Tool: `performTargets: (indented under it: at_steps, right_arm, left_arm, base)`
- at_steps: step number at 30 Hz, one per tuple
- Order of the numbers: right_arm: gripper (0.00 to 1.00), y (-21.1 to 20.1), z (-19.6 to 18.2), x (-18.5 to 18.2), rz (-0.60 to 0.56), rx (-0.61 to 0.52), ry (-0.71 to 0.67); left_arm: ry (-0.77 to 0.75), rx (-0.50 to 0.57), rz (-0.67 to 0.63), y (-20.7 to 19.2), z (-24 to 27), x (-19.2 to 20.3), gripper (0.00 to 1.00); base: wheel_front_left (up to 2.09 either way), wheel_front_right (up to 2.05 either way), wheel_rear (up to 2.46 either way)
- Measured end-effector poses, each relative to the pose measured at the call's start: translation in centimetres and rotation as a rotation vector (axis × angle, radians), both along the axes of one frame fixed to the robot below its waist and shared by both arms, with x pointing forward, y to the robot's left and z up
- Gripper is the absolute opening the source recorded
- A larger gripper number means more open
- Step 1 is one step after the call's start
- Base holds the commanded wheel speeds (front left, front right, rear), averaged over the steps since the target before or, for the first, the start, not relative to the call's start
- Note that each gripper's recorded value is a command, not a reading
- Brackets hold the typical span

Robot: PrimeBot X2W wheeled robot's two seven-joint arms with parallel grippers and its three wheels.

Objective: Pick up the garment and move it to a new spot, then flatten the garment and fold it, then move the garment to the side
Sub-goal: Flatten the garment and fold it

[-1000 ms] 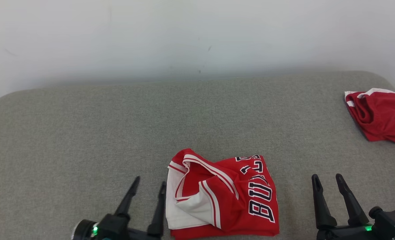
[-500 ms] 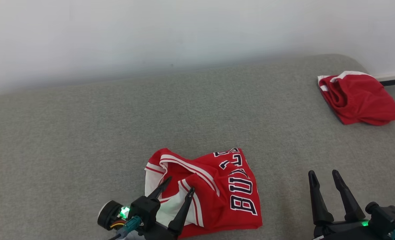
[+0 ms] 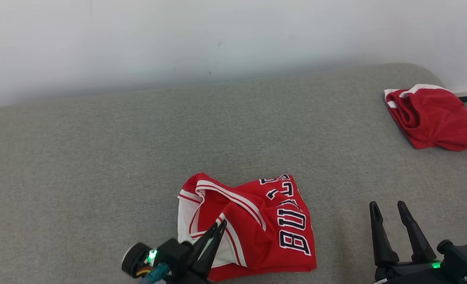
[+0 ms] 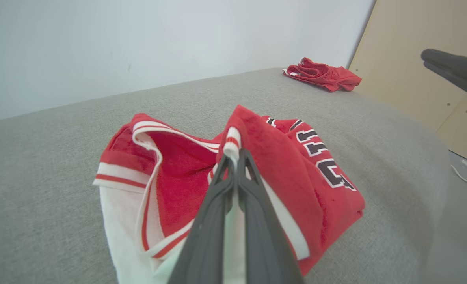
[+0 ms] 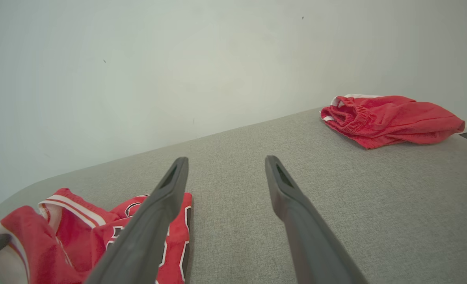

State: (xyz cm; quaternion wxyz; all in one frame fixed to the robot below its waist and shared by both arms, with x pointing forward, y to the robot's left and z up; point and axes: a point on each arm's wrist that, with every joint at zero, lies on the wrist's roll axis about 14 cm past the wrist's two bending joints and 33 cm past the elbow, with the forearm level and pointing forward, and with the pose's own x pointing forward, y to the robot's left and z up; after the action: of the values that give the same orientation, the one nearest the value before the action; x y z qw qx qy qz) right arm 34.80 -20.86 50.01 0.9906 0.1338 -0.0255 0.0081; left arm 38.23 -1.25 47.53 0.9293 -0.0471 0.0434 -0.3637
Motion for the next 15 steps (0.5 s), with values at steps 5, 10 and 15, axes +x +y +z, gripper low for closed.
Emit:
performTargets:
  at_steps: [5,10,15]
  right_arm:
    - [1.00,0.8,0.1,0.6,0.031,-0.003,-0.005]
    - [1.00,1.5,0.1,1.2,0.057,-0.003,-0.006]
    - [1.00,1.7,-0.2,1.4,0.067,-0.002,0.003]
  left_arm:
    - [0.022,-0.020,0.068,2.1,-0.5,-1.6,0.00]
    - [0.104,-0.034,0.167,5.0,-2.5,-4.1,0.00]
    - [0.177,-0.049,0.199,5.4,-4.1,-6.0,0.49]
  base:
    - [0.00,0.00,0.00]
    - [0.00,0.00,0.00]
    - [0.00,0.00,0.00]
